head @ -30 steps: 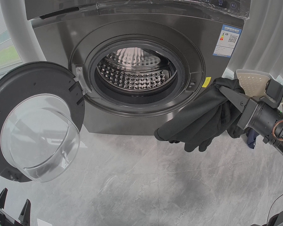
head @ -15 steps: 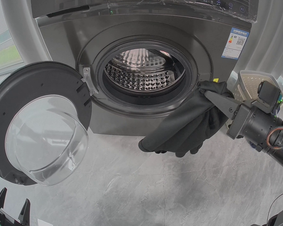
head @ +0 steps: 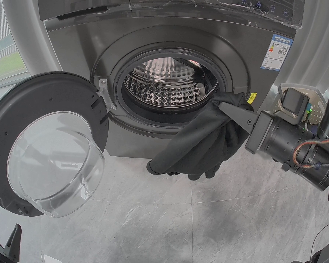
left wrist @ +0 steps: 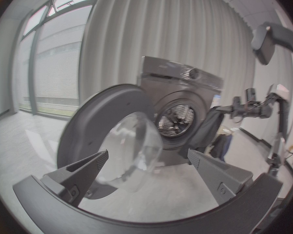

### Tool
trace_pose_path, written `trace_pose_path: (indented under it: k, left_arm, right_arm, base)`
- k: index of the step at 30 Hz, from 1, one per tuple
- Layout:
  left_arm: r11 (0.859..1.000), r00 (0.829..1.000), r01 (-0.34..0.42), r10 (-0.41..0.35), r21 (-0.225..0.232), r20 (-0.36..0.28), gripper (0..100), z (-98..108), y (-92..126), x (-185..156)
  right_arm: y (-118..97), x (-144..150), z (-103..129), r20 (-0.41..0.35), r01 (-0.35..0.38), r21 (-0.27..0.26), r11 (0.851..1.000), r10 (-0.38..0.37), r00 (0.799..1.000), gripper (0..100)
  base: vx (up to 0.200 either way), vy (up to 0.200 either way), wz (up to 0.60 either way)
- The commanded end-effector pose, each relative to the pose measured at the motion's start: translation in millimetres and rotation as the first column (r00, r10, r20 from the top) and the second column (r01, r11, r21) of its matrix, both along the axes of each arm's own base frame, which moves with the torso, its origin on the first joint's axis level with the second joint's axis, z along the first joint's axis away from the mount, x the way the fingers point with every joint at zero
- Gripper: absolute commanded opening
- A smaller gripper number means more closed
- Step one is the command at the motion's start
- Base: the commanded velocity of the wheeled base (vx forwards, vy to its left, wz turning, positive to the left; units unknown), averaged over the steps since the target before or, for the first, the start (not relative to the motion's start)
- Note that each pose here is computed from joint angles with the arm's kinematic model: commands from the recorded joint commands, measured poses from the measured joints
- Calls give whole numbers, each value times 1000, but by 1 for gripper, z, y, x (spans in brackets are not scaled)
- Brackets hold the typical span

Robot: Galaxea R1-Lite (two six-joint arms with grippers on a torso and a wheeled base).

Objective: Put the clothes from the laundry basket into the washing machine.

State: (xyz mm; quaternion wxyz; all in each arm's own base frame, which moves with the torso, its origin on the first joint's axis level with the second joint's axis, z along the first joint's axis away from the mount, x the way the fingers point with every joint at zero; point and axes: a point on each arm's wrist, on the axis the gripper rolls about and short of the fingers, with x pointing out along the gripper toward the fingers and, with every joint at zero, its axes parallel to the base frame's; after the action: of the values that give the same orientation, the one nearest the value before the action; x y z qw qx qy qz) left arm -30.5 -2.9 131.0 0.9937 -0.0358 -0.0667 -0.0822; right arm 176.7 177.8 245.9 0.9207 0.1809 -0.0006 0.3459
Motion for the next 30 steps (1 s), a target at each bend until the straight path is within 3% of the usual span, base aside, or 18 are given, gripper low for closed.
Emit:
trace_pose_path:
  k: [1, 2, 5, 6, 8, 10, 14, 15, 17, 19, 21, 30]
  left_arm:
    - [952, 928, 305, -305, -31, -214, 100, 37, -7, 46]
    - [933, 904, 359, -355, -29, -240, 100, 41, -9, 62]
    - [897, 866, 442, -429, -6, -259, 100, 47, -14, 92]
    - [876, 842, 482, -466, -6, -271, 100, 48, -18, 106]
    - [820, 786, 572, -554, -16, -274, 100, 47, -33, 126]
    - [795, 755, 606, -587, -29, -292, 100, 43, -45, 139]
    - [768, 712, 640, -611, -40, -347, 100, 35, -64, 154]
    - [756, 694, 653, -620, -43, -365, 100, 31, -69, 159]
    - [748, 684, 662, -628, -45, -372, 100, 29, -74, 164]
    - [727, 664, 685, -648, -45, -372, 100, 26, -83, 172]
    - [717, 652, 695, -657, -48, -378, 100, 23, -93, 183]
    - [711, 655, 702, -667, -40, -355, 100, 24, -116, 224]
  right_arm:
    - [6, 5, -3, -31, -29, 21, 999, 30, 999, 0]
    - [7, 6, 0, -24, -28, 27, 999, 28, 999, 0]
    - [10, 8, 9, -4, -21, 48, 999, 21, 1000, 0]
    - [12, 11, 10, -1, -19, 49, 999, 19, 1000, 0]
    - [17, 15, 12, 3, -20, 57, 998, 20, 1000, 0]
    - [18, 16, 14, 10, -23, 62, 998, 23, 1000, 0]
    - [22, 12, 16, 12, -40, 67, 997, 40, 999, 0]
    - [21, 12, 16, 12, -39, 67, 997, 38, 999, 0]
    - [21, 12, 17, 17, -38, 71, 997, 37, 999, 0]
    - [21, 13, 21, 27, -38, 78, 996, 36, 999, 0]
    - [22, 15, 27, 38, -37, 88, 995, 34, 999, 0]
    - [27, 16, 25, 33, -44, 82, 996, 42, 999, 0]
  base:
    - [0, 0, 0]
    - [0, 0, 0]
    - [0, 0, 0]
    - [0, 0, 0]
    - [0, 0, 0]
    - [0, 0, 0]
    - [0, 0, 0]
    - [0, 0, 0]
    - [0, 0, 0]
    - [0, 0, 0]
    - [0, 0, 0]
    - [0, 0, 0]
